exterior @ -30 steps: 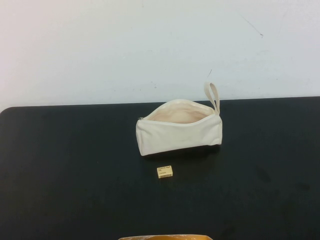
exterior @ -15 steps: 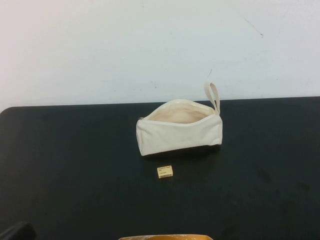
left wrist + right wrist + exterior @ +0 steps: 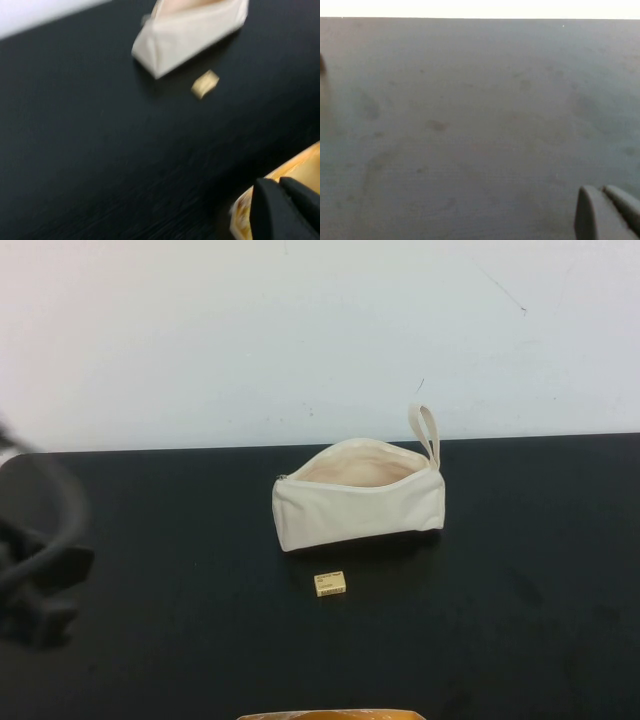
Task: Put eraser into pencil case
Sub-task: Pick up the eraser from the table
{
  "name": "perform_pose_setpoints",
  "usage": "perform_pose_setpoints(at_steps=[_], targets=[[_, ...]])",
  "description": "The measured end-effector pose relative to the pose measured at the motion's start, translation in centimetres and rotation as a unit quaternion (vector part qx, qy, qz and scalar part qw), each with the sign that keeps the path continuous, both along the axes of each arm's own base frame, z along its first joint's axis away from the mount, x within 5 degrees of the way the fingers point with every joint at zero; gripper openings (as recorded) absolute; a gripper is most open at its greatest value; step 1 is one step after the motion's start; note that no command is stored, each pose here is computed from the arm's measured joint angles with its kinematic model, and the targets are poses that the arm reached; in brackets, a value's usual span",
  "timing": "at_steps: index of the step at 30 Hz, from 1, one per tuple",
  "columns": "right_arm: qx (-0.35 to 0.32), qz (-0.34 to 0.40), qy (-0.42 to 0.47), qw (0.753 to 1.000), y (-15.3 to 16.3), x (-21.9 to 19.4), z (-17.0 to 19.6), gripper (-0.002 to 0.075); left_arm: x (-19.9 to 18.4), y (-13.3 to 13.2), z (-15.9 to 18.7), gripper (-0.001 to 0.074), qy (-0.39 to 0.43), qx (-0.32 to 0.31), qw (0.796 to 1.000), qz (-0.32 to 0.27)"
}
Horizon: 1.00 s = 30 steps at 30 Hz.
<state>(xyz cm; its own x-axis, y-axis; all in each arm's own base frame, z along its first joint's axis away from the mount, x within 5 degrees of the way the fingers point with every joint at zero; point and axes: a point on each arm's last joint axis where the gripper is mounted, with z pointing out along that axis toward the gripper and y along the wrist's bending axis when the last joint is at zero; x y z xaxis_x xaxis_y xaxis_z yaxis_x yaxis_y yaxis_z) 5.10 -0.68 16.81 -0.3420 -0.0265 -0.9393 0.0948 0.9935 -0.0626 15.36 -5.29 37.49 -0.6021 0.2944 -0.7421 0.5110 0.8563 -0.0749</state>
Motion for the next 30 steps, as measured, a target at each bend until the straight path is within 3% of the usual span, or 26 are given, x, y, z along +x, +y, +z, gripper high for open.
perform_pose_setpoints(at_steps=[5,16,20,24,30], targets=[[0.0,0.0,0.0,1.0,0.0,0.0,0.0,-0.0001,3.6,-2.8,-0.8,-0.0001,0.052,0.068,0.996,-0.014],[0.0,0.0,0.0,1.0,0.0,0.0,0.0,-0.0001,10.8,-14.3,-5.4,-0.0001,0.08,0.213,0.973,-0.027],[0.0,0.0,0.0,1.0,0.0,0.0,0.0,-0.0001,13.1,-17.7,-8.5,0.0011,0.108,0.228,0.967,-0.03],[0.0,0.0,0.0,1.0,0.0,0.0,0.0,-0.0001,14.9,-20.4,-11.1,0.0125,0.157,0.203,0.966,-0.026],[0.0,0.0,0.0,1.0,0.0,0.0,0.0,-0.0001,17.4,-21.8,-14.0,0.0459,0.237,0.168,0.957,0.006]])
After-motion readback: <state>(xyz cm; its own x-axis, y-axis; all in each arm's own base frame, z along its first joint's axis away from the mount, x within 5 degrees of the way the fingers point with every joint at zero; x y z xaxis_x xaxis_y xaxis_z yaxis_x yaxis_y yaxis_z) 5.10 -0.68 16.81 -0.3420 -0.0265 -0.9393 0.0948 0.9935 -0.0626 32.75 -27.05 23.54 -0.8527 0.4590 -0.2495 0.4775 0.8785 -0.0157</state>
